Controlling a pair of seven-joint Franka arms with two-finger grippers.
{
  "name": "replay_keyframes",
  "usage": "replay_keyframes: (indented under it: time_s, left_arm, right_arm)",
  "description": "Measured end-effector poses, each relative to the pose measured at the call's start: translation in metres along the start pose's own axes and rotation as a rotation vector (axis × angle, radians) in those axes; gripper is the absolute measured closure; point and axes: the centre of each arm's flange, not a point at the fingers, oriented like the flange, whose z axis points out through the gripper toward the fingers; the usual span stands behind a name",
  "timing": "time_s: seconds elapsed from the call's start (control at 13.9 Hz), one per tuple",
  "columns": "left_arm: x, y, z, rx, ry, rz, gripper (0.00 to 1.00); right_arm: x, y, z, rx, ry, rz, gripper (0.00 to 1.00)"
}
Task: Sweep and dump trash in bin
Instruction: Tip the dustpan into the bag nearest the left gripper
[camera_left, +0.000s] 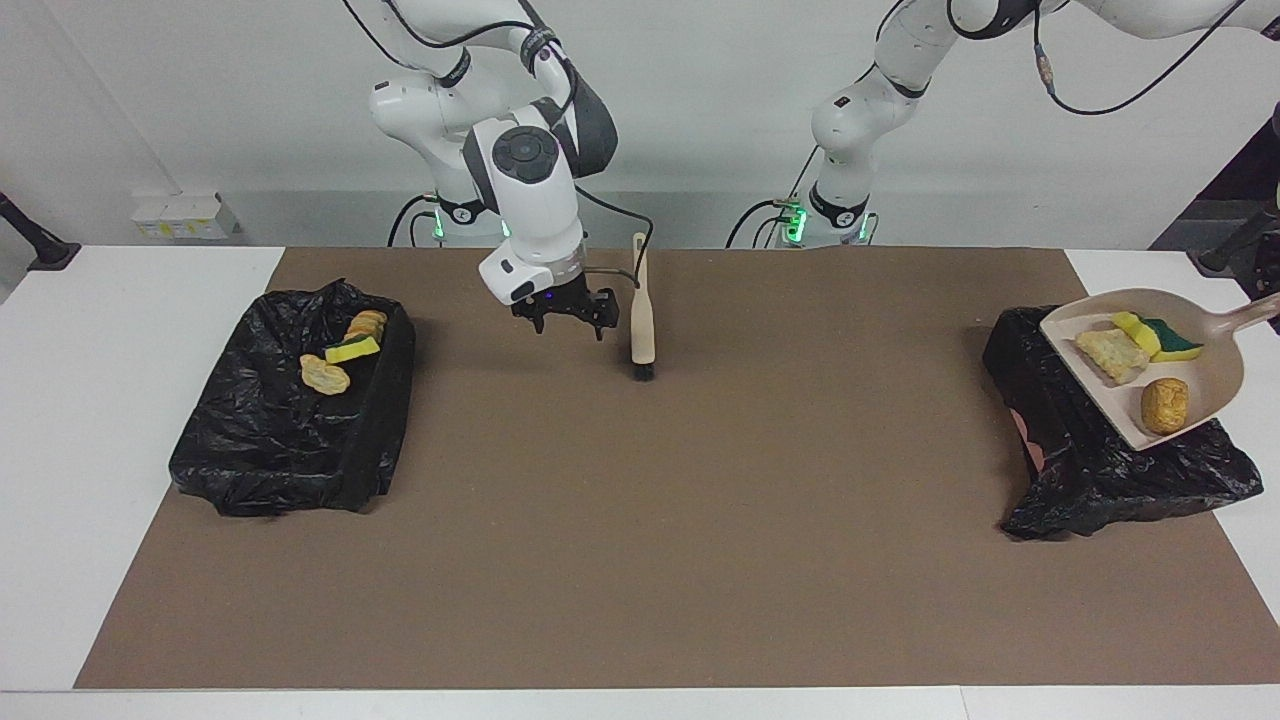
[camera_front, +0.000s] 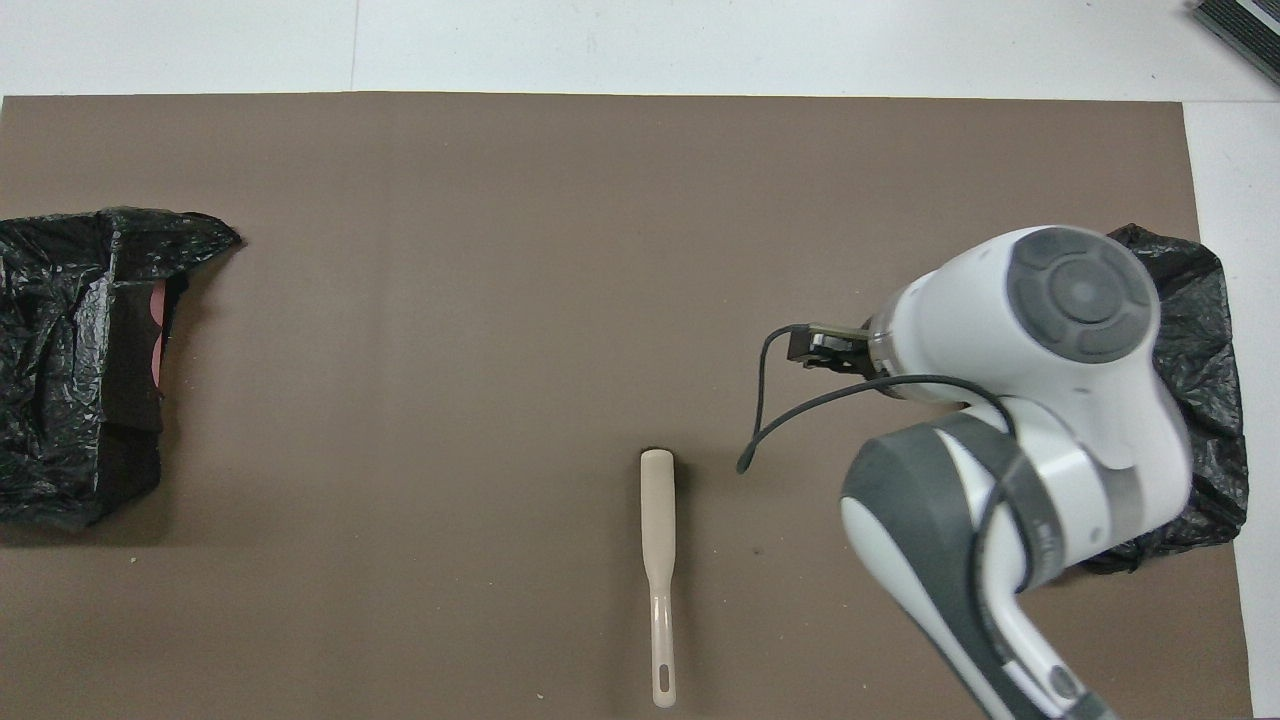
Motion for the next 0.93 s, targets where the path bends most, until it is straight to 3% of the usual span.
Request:
replay_keyframes:
  time_s: [0.14,0.29,0.5,0.93]
  left_arm:
    - [0.019,-0.015,-0.016,-0.008,-0.103,0.083,0.69]
    - [0.037,-0.026,-0.034,0.004,-0.165,0.133,0.69]
    - [0.033,-0.024,-0.051,-0.002,-0.256,0.162,0.69]
    - [0.032,-0.02,-0.074,0.017,-0.298,0.167,0.69]
  right_arm:
    - [0.017,0.05,-0.031,-0.004,0.005,-0.008,0.0]
    - [0.025,0.087,-0.065,-0.006,0.001,-0.008,0.0]
    - [0.031,0.133,-0.109,-0.01,-0.015,-0.076,0.0]
    - [0.028,0.205,-0.166,-0.011,-0.034,-0.111,0.0]
